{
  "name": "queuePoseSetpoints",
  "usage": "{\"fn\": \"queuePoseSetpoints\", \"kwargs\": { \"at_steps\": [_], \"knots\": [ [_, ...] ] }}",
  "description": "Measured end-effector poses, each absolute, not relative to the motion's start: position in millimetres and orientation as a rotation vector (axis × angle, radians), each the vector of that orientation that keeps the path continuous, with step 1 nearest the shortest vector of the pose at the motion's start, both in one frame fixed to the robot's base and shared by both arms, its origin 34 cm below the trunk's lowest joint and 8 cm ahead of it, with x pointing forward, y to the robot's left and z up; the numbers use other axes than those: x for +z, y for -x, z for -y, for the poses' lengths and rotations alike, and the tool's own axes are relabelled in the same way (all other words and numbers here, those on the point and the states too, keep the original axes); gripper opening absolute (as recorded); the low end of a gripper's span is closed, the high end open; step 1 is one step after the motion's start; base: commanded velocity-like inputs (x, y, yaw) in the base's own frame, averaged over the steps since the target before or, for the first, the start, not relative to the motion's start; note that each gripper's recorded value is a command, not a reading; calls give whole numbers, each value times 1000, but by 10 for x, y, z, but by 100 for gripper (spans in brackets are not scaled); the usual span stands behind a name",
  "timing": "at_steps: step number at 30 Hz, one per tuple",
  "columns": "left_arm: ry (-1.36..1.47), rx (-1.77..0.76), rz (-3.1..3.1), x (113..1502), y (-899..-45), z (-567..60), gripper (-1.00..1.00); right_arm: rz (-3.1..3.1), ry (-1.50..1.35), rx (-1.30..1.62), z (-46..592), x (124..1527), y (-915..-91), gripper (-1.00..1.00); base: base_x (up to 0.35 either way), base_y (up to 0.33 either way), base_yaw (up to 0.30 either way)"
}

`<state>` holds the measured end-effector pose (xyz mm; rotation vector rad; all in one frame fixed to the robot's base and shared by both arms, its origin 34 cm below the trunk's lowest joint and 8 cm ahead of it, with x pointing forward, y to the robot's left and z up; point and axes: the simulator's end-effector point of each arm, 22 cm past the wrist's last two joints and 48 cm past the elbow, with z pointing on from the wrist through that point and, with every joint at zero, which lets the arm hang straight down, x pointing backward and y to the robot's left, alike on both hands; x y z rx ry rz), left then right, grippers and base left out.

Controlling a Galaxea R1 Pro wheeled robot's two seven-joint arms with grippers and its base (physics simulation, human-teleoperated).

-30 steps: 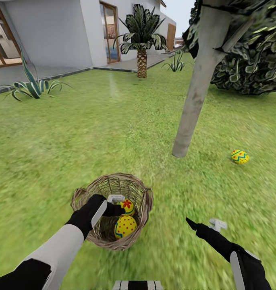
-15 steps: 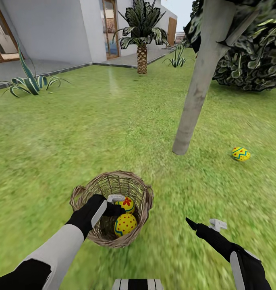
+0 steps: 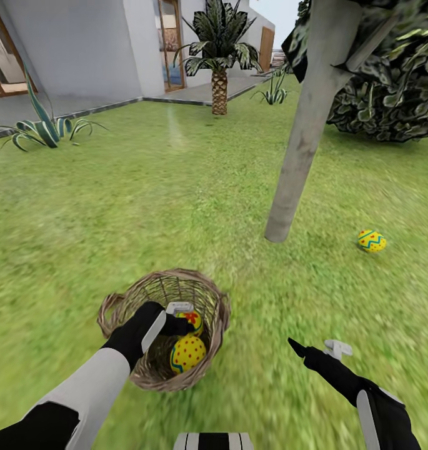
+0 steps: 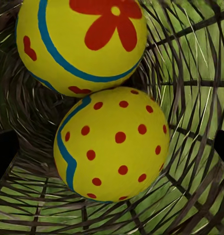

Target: Take the three Easter eggs out of the wicker basket on the lawn in the garden, then place them on the lawn next to a single tree (choose any tree) so that all three eggs are next to the same tree and none are left in the basket.

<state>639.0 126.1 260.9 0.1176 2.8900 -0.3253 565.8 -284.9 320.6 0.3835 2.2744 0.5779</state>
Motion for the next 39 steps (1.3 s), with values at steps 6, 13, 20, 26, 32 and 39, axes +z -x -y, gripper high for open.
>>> {"fn": "queuePoseSetpoints", "kwargs": {
  "at_steps": [6,13,20,26,32,39],
  "knots": [
    [-116,-326,-2890,2607,-6389,-1261,100,-2275,-384,578,2849,3205,-5658,100,74,-13,0],
    [-116,-326,-2891,2606,-6388,-1261,100,-2275,-383,578,2849,3204,-5658,100,55,-51,0],
    [-116,-327,-2890,2608,-6390,-1260,100,-2275,-383,578,2849,3204,-5658,100,6,-23,0],
    [-116,-327,-2890,2607,-6388,-1260,100,-2275,-384,578,2849,3205,-5658,100,1,-78,0],
    [-114,-328,-2891,2605,-6385,-1259,100,-2275,-384,578,2849,3204,-5658,100,0,-11,0],
    [-115,-328,-2890,2607,-6388,-1259,100,-2274,-384,578,2849,3205,-5658,100,0,-1,0]
  ]
}}
